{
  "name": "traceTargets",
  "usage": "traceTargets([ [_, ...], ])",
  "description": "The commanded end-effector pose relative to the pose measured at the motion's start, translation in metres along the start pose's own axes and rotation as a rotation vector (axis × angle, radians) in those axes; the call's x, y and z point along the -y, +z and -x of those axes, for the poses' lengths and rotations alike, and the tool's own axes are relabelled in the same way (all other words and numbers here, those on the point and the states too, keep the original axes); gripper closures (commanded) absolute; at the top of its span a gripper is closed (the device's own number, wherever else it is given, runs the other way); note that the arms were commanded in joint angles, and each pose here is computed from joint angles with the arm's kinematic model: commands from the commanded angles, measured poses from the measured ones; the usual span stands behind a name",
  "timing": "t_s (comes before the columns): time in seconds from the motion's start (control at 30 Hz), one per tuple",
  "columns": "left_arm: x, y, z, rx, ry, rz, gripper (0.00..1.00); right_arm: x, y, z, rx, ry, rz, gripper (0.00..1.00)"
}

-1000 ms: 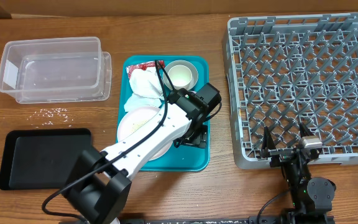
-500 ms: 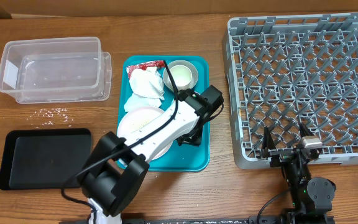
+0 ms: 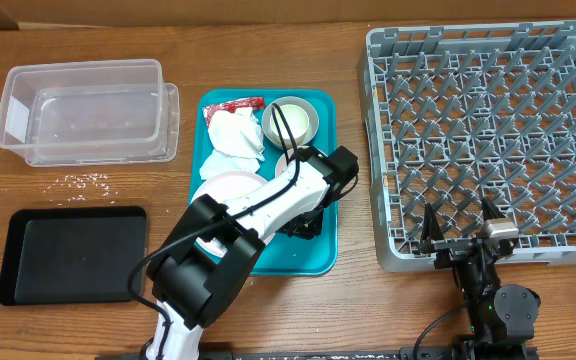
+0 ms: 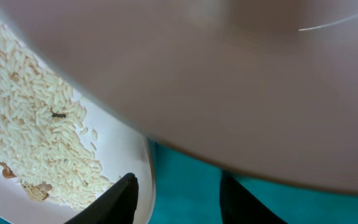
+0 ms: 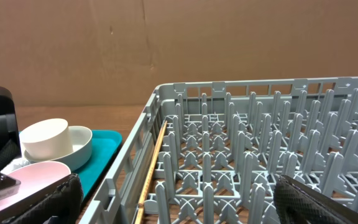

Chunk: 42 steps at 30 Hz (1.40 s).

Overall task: Sort waste into correct bins and load items into the dishwasher
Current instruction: 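Lower the left gripper and grasp the rim of the rice plate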

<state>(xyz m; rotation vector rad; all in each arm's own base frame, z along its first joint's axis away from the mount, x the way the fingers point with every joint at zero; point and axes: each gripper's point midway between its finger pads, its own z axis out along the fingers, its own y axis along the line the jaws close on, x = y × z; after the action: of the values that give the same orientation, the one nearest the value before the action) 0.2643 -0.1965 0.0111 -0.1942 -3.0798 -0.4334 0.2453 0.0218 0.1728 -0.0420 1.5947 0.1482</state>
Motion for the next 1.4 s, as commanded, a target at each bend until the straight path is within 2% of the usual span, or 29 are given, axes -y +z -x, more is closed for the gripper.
traceTargets([
  [0.0,-0.005,0.002,0.009,0.010,-0.024,0.013,0.59,0.003,0.000,-0.001,0.007,-0.005,-0.015,0.00],
  [0.2,-0.014,0.005,0.013,-0.002,-0.054,0.010,0.68,0.003,0.000,-0.001,0.007,-0.005,-0.015,0.00],
  [0.43,-0.017,0.006,0.011,-0.021,-0.061,0.012,0.92,0.003,0.000,-0.001,0.007,-0.005,-0.014,0.00],
  [0.5,-0.018,0.006,0.009,-0.027,-0.060,0.015,0.96,0.003,0.000,-0.001,0.007,-0.005,-0.015,0.00],
  [0.87,-0.022,-0.003,0.001,-0.070,-0.052,0.024,0.96,0.003,0.000,-0.001,0.007,-0.005,-0.015,0.00],
  [1.23,-0.030,-0.053,0.010,-0.069,-0.060,0.027,0.96,0.003,0.000,-0.001,0.007,-0.005,-0.015,0.00],
  [1.37,-0.043,-0.072,0.013,-0.050,-0.101,0.073,0.96,0.003,0.000,-0.001,0.007,-0.005,-0.014,0.00],
])
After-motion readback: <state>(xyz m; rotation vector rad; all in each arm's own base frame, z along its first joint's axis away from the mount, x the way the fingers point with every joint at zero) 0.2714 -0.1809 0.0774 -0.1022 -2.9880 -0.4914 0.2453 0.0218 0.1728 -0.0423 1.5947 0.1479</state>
